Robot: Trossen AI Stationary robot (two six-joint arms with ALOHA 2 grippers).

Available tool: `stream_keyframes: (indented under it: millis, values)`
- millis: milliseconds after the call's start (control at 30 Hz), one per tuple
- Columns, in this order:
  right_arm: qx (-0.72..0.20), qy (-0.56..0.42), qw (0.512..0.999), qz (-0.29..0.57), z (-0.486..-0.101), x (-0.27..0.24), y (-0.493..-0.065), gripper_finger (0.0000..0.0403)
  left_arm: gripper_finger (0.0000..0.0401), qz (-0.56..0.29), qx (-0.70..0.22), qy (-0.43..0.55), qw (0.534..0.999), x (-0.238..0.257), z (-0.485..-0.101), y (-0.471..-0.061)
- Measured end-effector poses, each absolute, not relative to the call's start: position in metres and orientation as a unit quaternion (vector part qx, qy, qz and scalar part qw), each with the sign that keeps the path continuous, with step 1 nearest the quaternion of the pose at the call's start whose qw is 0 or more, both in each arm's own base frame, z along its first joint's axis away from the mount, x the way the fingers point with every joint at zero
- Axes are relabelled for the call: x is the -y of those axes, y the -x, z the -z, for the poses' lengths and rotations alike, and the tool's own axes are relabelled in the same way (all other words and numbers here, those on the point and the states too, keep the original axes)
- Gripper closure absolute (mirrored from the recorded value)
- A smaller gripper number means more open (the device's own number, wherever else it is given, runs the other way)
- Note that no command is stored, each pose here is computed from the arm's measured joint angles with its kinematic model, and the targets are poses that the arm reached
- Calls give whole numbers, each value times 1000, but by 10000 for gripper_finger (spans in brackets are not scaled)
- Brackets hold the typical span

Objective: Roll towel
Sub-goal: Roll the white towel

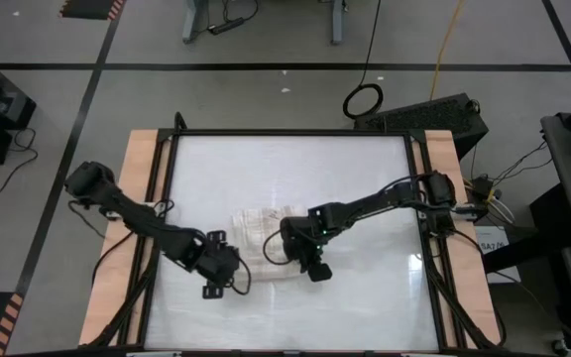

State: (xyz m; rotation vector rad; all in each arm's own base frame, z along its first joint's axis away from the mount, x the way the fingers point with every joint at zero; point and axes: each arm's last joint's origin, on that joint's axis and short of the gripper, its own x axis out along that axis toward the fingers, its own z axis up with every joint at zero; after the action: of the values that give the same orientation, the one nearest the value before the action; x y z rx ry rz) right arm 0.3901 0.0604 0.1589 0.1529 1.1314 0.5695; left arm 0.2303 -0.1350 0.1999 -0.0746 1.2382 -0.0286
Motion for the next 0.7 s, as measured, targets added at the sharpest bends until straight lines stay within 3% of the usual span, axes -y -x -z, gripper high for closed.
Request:
stream_keyframes:
  millis: [367,700]
  values:
    - [-525,-98,806,-254,-159,-49,-392,392,133,-75,-358,-24,931,150,-240,-221]
    - [-522,-120,808,-248,-160,-37,-394,392,250,-97,-418,-127,894,160,-179,-251]
